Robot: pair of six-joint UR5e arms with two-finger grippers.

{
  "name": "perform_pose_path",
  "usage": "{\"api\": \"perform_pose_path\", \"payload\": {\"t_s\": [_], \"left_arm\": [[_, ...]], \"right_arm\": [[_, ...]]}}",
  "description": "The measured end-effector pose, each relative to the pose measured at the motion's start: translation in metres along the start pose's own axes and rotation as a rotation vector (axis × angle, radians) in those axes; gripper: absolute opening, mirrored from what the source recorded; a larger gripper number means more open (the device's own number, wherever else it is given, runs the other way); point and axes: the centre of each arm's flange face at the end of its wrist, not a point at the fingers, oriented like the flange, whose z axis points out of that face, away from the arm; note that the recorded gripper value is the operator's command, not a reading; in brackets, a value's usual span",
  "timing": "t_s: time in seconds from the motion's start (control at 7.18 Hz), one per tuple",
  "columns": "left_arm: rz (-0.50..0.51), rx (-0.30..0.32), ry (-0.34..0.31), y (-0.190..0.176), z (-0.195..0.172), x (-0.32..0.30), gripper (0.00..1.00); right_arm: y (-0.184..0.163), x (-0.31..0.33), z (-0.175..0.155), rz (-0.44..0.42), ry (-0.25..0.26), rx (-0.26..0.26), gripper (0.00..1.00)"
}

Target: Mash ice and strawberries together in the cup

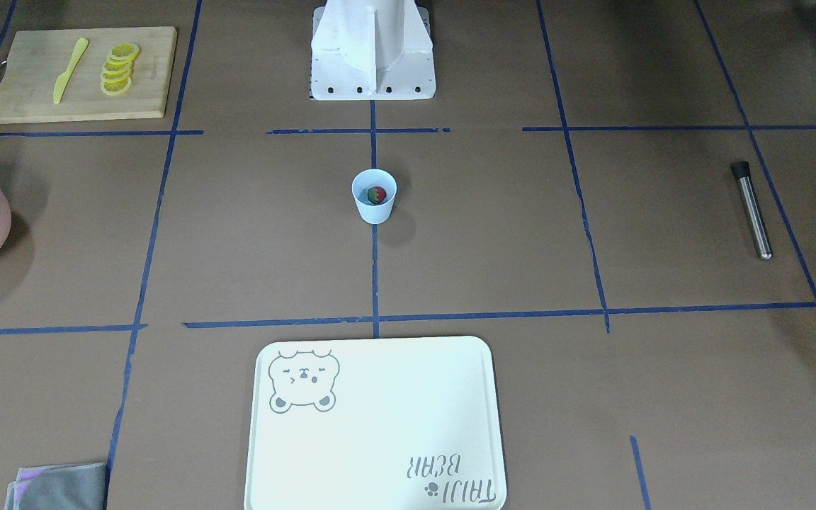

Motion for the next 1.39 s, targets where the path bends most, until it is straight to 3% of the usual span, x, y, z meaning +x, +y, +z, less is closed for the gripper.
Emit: {"api": "perform_pose_path", "payload": {"t_s": [0.42, 1.39], "left_arm": [[-0.039, -0.009, 0.062, 0.03, 0.011, -0.014, 1.0], [-0.065, -0.036, 0.057, 0.037, 0.031, -0.032, 1.0]], "right_arm": [[0.0, 0.0, 0.0, 0.0, -0.001, 0.001, 0.99], [0.001, 0.001, 0.001, 0.002, -0.001, -0.003, 0.99]]}}
